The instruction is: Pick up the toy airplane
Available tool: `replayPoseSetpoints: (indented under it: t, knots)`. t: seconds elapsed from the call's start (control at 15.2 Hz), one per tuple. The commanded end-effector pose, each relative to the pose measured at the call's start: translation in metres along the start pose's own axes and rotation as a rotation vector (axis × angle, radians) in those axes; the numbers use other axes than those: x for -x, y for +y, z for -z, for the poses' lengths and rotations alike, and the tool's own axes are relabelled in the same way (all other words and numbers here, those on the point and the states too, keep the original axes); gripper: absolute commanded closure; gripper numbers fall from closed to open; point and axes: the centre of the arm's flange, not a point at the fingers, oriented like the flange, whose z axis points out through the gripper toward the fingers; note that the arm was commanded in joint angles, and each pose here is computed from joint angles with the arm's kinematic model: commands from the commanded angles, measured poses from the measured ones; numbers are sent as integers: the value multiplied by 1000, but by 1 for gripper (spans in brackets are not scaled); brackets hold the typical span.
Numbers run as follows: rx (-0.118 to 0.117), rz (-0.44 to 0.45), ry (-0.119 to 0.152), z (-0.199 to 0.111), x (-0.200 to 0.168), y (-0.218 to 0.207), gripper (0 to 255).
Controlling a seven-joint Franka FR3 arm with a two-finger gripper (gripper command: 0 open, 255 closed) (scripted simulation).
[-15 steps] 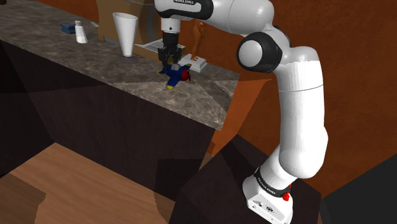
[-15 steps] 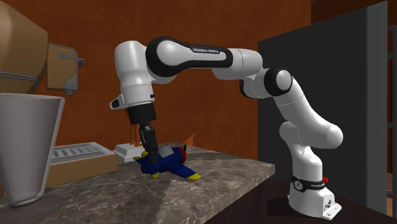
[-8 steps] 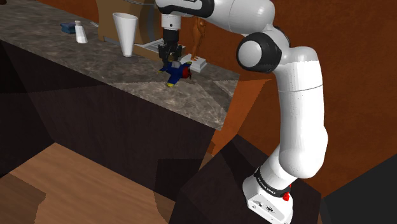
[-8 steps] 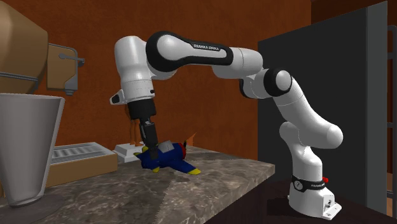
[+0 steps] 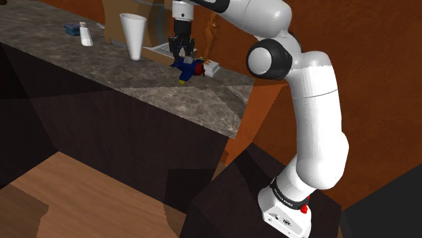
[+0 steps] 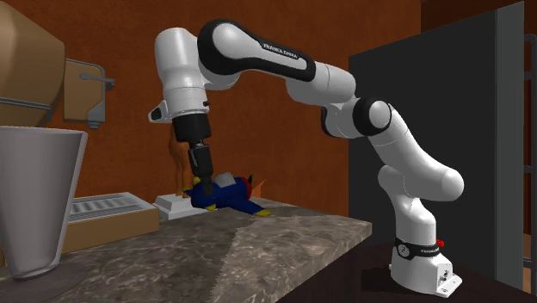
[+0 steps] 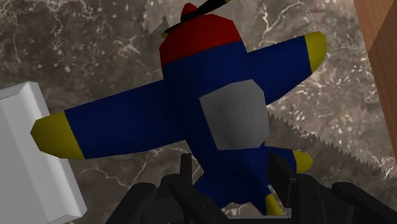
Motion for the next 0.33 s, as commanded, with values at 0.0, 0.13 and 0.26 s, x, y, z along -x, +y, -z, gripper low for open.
replayPoseSetpoints:
  t: [0.0,0.13,0.26]
  knots:
    - [0,0,0,11,2,0,255]
    - [0,0,0,22,4,-1,255]
    - [0,0,0,22,4,-1,255]
